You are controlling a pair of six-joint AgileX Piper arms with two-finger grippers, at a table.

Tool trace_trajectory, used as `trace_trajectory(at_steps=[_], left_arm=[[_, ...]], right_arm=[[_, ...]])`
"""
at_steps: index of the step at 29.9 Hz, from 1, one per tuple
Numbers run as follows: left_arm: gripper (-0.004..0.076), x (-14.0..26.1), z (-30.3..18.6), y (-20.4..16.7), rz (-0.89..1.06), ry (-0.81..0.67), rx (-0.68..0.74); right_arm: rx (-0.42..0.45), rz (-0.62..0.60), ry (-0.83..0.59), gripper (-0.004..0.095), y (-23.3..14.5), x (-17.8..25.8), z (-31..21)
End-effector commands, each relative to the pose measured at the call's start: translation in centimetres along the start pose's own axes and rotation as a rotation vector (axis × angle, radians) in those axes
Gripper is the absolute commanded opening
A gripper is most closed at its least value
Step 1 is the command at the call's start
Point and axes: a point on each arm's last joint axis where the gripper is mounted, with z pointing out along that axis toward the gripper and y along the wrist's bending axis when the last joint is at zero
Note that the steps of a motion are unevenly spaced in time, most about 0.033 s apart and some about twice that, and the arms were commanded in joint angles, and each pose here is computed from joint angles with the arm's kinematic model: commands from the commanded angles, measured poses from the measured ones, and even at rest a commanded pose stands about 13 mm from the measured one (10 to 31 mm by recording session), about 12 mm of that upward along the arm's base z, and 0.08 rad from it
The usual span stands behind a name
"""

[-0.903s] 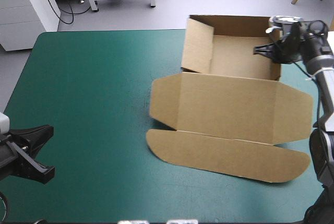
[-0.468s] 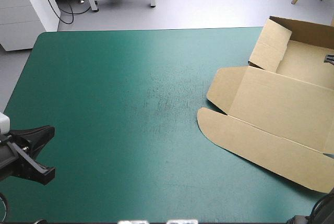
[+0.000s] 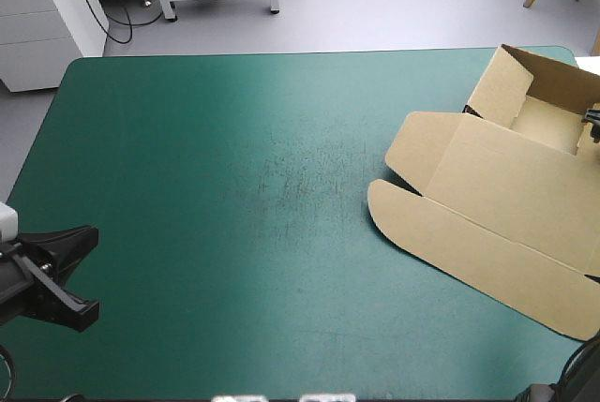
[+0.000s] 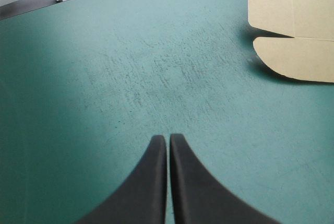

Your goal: Fold the box

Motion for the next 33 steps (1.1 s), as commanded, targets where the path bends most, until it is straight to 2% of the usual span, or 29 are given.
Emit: trace_trajectory(at_steps=[1,8,12,14,16,18,20,21,22,28,33], left_arm=[[-0.0003,-0.3,-0.2,0.0,-0.009,0.001,0.003],[-0.0003,-0.4,-0.2,0.1,-0.004,-0.016,-0.012],[-0.0003,-0.4,-0.2,0.3,0.003,-0.015,-0.034],[-0.0003,-0.4,-0.2,0.4,0.007,-0.016,-0.045],[-0.0003,-0.4,-0.2,0.5,0.011,-0.017,-0.058],[-0.0003,-0.4,-0.2,0.5,0.011,-0.009,-0.058],[-0.0003,-0.2,-0.2,0.5,0.01,0.006,-0.058],[-0.0003,-0.1,-0.2,0.5,0.012,0.016,-0.059],[-0.0003,0.0,-0.2,0.6,0.014,0.029,-0.06],[-0.0003,-0.1,-0.3,0.6,0.011,0.006,-0.066],[-0.0003,0.9,0.2,0.8,0.023,-0.075,-0.078]], right_arm=[[0.007,-0.011,-0.127,0.0867,-0.4,-1.7,-4.7],[-0.08,-0.096,-0.087,0.0757,0.3,-1.8,-9.5],[-0.212,-0.113,-0.161,0.0691,1.9,-1.5,-13.4],[-0.276,-0.149,-0.199,0.0624,3.3,-0.9,-15.5],[-0.307,-0.208,-0.215,0.05,4.9,0.1,-17.1],[-0.321,-0.274,-0.205,0.033,6.3,1.5,-17.9],[-0.354,-0.334,-0.198,0.0116,8.0,3.3,-18.8],[-0.369,-0.366,-0.211,0.0031,8.8,4.2,-19.5],[-0.389,-0.389,-0.222,-0.0014,9.6,5.2,-19.8],[-0.51,-0.512,-0.274,-0.0014,12.6,11.9,-21.7],[-0.574,-0.524,-0.376,-0.0014,12.4,16.7,-23.3]])
